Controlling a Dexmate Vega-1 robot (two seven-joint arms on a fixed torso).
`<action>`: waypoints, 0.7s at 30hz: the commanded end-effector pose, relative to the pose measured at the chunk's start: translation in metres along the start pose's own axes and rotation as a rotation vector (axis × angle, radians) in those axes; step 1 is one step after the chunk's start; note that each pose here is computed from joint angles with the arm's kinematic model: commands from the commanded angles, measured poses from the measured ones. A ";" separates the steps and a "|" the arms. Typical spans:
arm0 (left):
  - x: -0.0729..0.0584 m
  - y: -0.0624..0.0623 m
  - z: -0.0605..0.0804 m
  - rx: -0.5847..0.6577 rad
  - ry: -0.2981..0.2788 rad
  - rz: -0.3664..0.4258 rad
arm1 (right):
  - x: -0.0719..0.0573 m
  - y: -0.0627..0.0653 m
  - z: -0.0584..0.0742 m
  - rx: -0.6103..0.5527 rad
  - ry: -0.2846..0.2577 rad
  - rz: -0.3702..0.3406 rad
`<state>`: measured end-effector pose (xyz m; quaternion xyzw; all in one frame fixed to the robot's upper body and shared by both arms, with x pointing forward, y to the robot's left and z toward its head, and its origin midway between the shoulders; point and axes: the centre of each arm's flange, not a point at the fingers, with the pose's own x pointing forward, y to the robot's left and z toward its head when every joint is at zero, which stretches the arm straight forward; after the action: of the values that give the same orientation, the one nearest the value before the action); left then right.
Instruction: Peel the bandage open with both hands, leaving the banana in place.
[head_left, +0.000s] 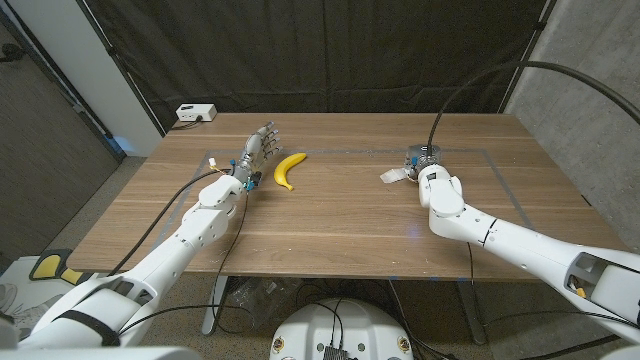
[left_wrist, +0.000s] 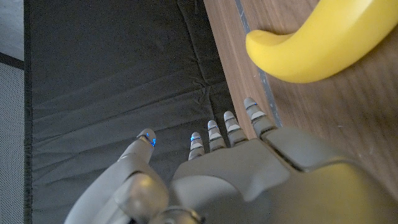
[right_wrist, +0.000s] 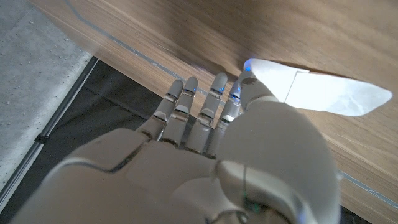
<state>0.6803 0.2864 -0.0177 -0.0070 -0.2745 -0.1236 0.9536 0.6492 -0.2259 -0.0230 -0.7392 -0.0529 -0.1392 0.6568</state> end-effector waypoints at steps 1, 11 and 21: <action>-0.001 0.003 0.001 -0.003 -0.005 0.007 | 0.000 0.005 -0.001 0.004 0.004 -0.009; 0.000 0.004 0.000 -0.004 -0.004 0.007 | -0.003 0.004 -0.001 -0.004 0.014 -0.064; -0.002 0.004 -0.002 -0.005 0.003 0.005 | -0.010 0.000 -0.003 0.081 0.010 -0.168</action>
<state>0.6810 0.2902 -0.0182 -0.0094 -0.2753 -0.1213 0.9536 0.6468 -0.2274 -0.0281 -0.7334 -0.0754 -0.1647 0.6552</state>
